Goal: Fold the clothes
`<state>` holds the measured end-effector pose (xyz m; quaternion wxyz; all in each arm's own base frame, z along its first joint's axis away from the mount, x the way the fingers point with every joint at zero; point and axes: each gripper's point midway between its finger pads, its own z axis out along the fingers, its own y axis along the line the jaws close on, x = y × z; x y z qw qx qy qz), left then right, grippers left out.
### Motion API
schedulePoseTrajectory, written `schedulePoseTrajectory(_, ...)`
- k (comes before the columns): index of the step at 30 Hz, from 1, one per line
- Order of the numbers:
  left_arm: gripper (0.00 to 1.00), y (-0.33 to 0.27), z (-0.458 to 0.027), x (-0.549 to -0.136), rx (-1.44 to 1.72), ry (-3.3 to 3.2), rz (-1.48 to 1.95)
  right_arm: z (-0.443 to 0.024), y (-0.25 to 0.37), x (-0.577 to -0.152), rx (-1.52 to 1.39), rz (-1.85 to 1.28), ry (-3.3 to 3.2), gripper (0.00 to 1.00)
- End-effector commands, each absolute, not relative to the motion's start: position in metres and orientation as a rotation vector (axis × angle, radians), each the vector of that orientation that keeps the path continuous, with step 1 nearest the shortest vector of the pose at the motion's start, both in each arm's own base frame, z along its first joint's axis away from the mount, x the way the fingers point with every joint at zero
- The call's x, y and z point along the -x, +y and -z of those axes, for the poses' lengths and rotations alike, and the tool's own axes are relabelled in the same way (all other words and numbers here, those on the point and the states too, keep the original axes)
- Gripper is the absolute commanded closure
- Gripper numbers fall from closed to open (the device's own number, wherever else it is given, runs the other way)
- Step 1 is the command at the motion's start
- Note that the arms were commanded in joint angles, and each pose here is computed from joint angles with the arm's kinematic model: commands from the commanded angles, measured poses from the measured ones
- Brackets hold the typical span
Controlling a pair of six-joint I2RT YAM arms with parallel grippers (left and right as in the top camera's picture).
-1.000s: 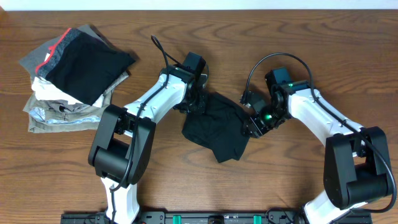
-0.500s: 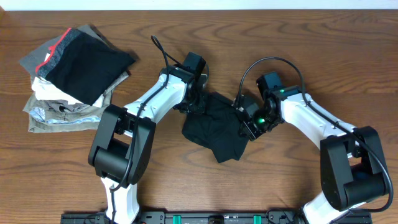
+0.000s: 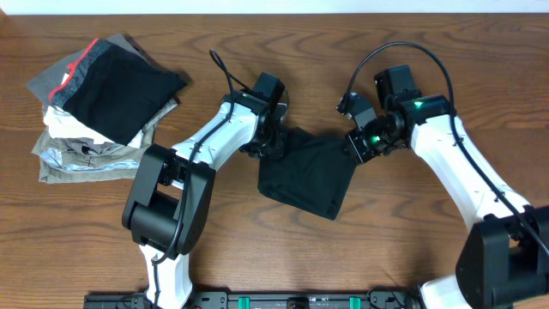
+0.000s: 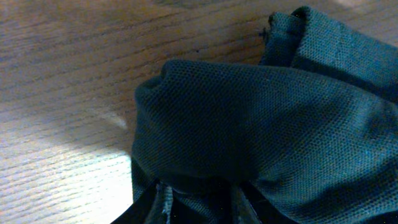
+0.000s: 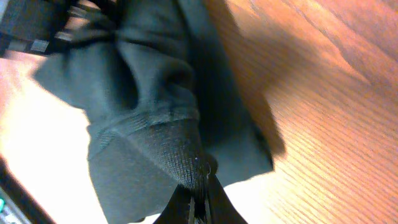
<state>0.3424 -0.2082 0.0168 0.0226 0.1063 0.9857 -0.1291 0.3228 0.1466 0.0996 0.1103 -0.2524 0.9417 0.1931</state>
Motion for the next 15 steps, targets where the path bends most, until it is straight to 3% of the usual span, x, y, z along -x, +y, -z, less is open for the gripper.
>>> schedulePoseTrajectory(1, 0.68, -0.200, 0.003, -0.333, -0.340, 3.117, 0.337, -0.064, 0.121, -0.321, 0.677, -0.369, 2.911, 0.97)
schedulePoseTrajectory(11, 0.68, -0.196, 0.004, -0.332, -0.338, 3.125, 0.304, -0.010, 0.082, -0.309, 0.541, -0.120, 3.141, 0.96)
schedulePoseTrajectory(15, 0.68, -0.196, 0.004, -0.331, -0.338, 3.129, 0.302, -0.009, 0.082, -0.308, 0.543, -0.118, 3.145, 0.79)
